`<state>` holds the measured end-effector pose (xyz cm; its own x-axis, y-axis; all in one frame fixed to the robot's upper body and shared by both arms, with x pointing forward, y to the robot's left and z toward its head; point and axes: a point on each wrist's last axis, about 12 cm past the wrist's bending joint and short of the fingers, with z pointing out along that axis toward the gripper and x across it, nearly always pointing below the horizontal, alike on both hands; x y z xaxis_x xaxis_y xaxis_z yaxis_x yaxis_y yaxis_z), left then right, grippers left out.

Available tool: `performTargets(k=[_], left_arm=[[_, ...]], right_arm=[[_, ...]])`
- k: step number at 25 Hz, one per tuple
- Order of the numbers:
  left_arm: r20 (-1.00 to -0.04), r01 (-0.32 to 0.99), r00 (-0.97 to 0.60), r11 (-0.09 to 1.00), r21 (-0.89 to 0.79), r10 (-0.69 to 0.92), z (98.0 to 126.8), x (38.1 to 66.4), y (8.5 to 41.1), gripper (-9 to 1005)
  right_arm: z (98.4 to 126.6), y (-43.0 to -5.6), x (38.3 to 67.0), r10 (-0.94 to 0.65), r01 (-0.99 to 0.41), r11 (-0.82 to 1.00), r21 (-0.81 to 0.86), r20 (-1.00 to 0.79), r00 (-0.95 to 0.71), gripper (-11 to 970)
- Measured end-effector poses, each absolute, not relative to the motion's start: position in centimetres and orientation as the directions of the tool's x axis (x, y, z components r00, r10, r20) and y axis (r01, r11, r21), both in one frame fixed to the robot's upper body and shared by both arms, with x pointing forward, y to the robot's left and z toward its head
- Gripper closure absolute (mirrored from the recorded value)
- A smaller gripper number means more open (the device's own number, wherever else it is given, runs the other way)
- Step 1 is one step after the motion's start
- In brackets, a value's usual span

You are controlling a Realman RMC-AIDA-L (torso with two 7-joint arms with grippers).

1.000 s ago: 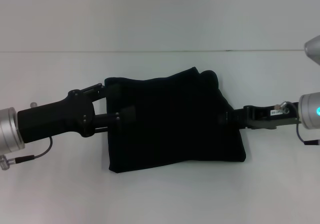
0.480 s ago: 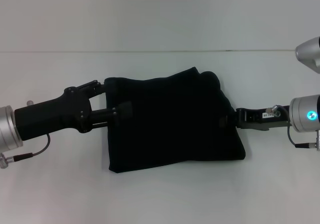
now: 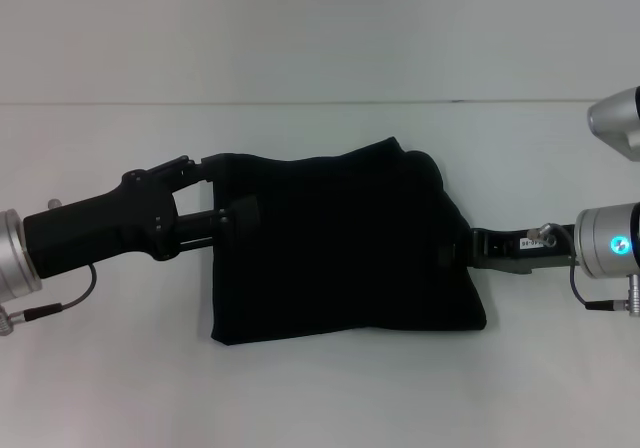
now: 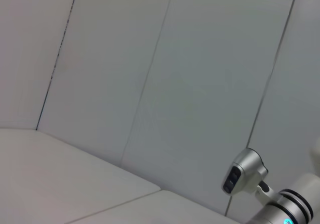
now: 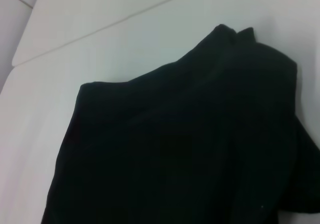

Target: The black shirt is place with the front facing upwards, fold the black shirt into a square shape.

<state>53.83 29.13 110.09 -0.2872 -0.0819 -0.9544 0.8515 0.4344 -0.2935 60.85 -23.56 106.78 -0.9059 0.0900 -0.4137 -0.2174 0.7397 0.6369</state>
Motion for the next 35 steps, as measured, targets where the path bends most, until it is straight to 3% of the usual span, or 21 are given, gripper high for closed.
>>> performTargets(k=[23,31,32,35], left_arm=[[-0.954,0.85,-0.289,0.435,-0.296,-0.083,110.2,53.9,29.1,86],[-0.953,0.848,-0.289,0.436,-0.3,-0.094,110.6,54.1,29.5,83],[-0.953,0.847,-0.286,0.438,-0.301,-0.1,110.7,54.1,29.6,83],[-0.951,0.845,-0.277,0.436,-0.308,-0.134,111.0,54.0,29.9,82]], right_arm=[[105.9,-25.5,58.3,0.157,-0.188,0.659,0.729,-0.377,-0.913,915],[106.8,-30.2,57.7,0.302,-0.15,0.67,0.727,-0.451,-0.84,897],[107.4,-31.6,57.4,0.33,-0.176,0.668,0.723,-0.5,-0.801,663],[108.1,-32.8,56.9,0.351,-0.24,0.652,0.719,-0.567,-0.745,542]])
